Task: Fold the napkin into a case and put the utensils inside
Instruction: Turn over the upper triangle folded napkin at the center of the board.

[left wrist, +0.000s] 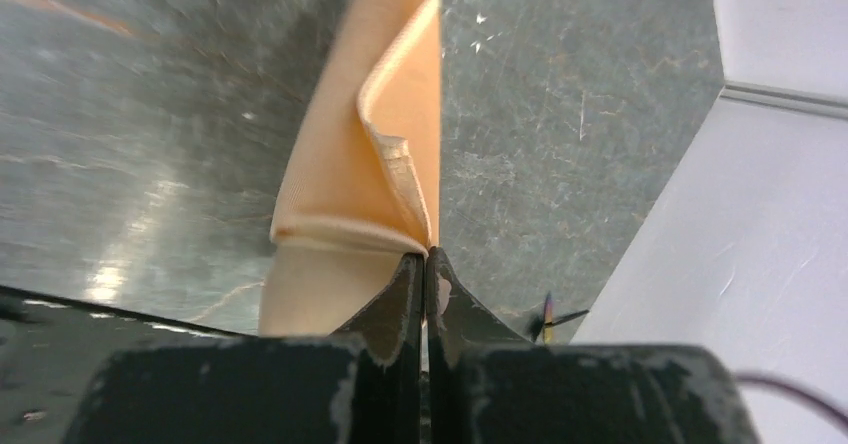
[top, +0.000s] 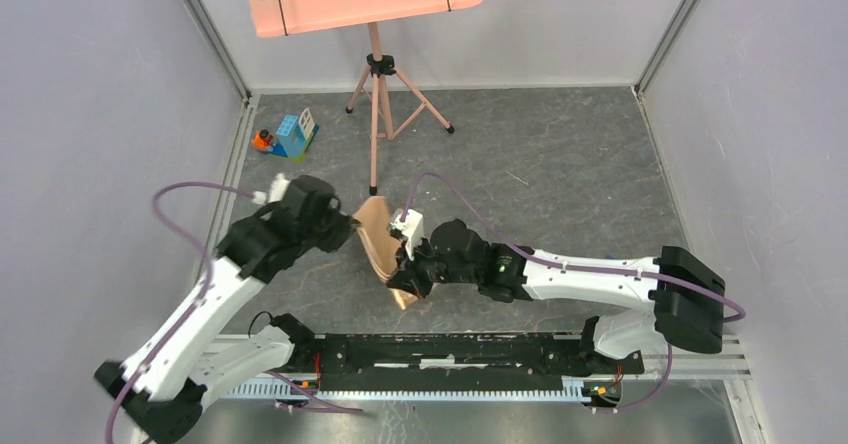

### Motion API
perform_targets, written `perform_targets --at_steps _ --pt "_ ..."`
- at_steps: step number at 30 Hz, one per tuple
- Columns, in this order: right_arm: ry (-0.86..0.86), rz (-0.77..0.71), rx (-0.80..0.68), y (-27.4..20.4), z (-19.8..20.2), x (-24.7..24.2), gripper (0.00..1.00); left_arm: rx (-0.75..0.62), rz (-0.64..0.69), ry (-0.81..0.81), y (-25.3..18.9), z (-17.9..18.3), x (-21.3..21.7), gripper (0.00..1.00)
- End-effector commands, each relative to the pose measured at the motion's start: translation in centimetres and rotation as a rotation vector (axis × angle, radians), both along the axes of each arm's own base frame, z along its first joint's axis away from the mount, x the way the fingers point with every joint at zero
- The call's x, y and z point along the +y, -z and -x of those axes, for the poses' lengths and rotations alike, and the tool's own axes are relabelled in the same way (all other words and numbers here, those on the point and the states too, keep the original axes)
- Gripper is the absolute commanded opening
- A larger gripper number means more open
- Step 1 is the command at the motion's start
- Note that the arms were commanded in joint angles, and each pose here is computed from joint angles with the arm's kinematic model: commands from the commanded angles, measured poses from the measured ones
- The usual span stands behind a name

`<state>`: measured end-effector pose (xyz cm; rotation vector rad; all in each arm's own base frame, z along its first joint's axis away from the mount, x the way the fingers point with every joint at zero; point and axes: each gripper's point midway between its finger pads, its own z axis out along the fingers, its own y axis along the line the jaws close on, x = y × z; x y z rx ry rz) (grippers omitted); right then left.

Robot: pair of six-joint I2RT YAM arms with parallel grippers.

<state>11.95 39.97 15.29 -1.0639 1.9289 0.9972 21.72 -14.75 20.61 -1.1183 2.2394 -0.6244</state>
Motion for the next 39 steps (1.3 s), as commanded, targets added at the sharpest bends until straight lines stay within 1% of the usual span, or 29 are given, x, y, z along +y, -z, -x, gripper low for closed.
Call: perform_targets --at_steps 1,2,4,5,6,8,9,12,15,16,17,20,23,28,29,30,33,34,36,39 --pt "-0.254 -0.28 0.171 -6.3 5.2 4.2 0.0 -0.148 -0.259 -0.007 -5.8 2.3 6.9 0.02" --pt "-0.306 -0.321 0.208 -7.1 6.2 4.6 0.0 -0.162 -0.278 0.015 -6.8 2.5 7.1 0.02" --pt "-0.367 -0.404 0.272 -8.4 7.4 5.0 0.0 -0.195 -0.351 0.106 -8.2 1.7 6.6 0.02" --pt "-0.375 -0.431 0.3 -8.4 7.4 4.9 0.0 -0.189 -0.399 0.136 -8.0 0.8 6.4 0.02" --pt "-0.37 -0.434 0.349 -7.4 7.3 4.5 0.0 -0.173 -0.451 0.161 -7.5 -0.1 6.1 0.02" --pt "-0.354 -0.473 0.42 -5.8 6.1 3.2 0.0 -0.16 -0.52 0.28 -5.4 -2.5 4.0 0.02" --pt "-0.326 -0.462 0.453 -4.1 5.6 2.3 0.0 -0.151 -0.545 0.336 -3.9 -3.9 2.8 0.02" --pt "-0.24 -0.416 0.5 1.1 3.2 -0.4 0.0 -0.122 -0.589 0.436 1.3 -7.5 -0.2 0.02" --pt "-0.148 -0.418 0.555 4.7 1.2 -3.6 0.0 -0.076 -0.569 0.569 6.0 -10.7 -4.4 0.02" --pt "-0.129 -0.406 0.58 6.0 1.1 -4.8 0.0 -0.082 -0.558 0.615 6.9 -11.8 -6.2 0.02" --pt "-0.108 -0.409 0.586 6.7 0.6 -5.7 0.0 -0.045 -0.556 0.652 8.8 -12.5 -7.4 0.02" --pt "-0.058 -0.371 0.617 9.0 0.3 -8.1 0.0 -0.006 -0.53 0.753 12.1 -14.3 -11.3 0.02" --pt "0.001 -0.329 0.623 10.6 -0.1 -9.9 0.0 0.026 -0.516 0.829 14.3 -15.5 -14.4 0.02" --pt "0.087 -0.296 0.619 12.0 -0.9 -11.9 0.0 0.029 -0.511 0.904 15.5 -16.1 -17.9 0.03" --pt "0.111 -0.282 0.619 12.5 -1.1 -12.3 0.0 0.028 -0.505 0.917 15.5 -16.1 -18.4 0.07" --pt "0.129 -0.273 0.615 12.8 -1.2 -12.6 0.02 0.021 -0.5 0.933 15.4 -16.0 -19.0 0.13" --pt "0.201 -0.242 0.6 13.5 -1.7 -13.8 0.19 -0.021 -0.466 0.99 13.6 -15.1 -20.5 0.37" --pt "0.219 -0.226 0.602 13.8 -1.7 -14.2 0.26 -0.038 -0.453 1.009 12.7 -14.5 -20.8 0.44" --pt "0.246 -0.191 0.591 14.1 -1.8 -15.0 0.38 -0.08 -0.42 1.043 10.3 -13.2 -21.1 0.55" --pt "0.251 -0.153 0.556 14.1 -1.7 -15.7 0.53 -0.128 -0.37 1.079 7.1 -10.7 -20.2 0.63"
